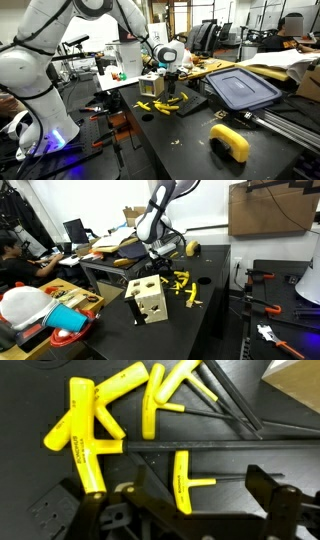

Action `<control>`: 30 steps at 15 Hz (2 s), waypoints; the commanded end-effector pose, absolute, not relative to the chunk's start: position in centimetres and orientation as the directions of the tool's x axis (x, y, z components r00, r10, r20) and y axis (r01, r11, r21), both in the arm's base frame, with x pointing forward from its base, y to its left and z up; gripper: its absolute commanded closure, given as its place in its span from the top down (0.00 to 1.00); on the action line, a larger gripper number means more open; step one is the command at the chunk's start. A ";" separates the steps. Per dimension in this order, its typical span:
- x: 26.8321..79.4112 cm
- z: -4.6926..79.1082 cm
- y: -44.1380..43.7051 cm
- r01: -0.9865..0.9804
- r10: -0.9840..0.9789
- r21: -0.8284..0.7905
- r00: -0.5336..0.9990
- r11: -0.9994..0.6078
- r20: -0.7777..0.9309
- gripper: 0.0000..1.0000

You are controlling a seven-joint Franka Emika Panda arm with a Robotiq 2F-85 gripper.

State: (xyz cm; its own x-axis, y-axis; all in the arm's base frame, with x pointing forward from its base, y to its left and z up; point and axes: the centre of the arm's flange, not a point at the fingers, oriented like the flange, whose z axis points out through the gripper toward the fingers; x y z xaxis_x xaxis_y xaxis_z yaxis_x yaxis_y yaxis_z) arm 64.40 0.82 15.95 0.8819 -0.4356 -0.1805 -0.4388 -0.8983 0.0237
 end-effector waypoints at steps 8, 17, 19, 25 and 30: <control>67.2 13.1 -1.5 -0.513 -0.508 0.017 0.843 -0.858 -0.176 0.74; 67.5 13.9 -1.6 -0.511 -0.503 0.001 0.844 -0.859 -0.186 0.07; 67.4 14.1 -1.4 -0.508 -0.498 -0.004 0.846 -0.861 -0.190 0.00; 65.4 17.0 -2.0 -0.510 -0.506 0.023 0.845 -0.860 -0.173 0.04; 62.0 24.8 -5.2 -0.521 -0.527 0.101 0.849 -0.847 -0.033 0.04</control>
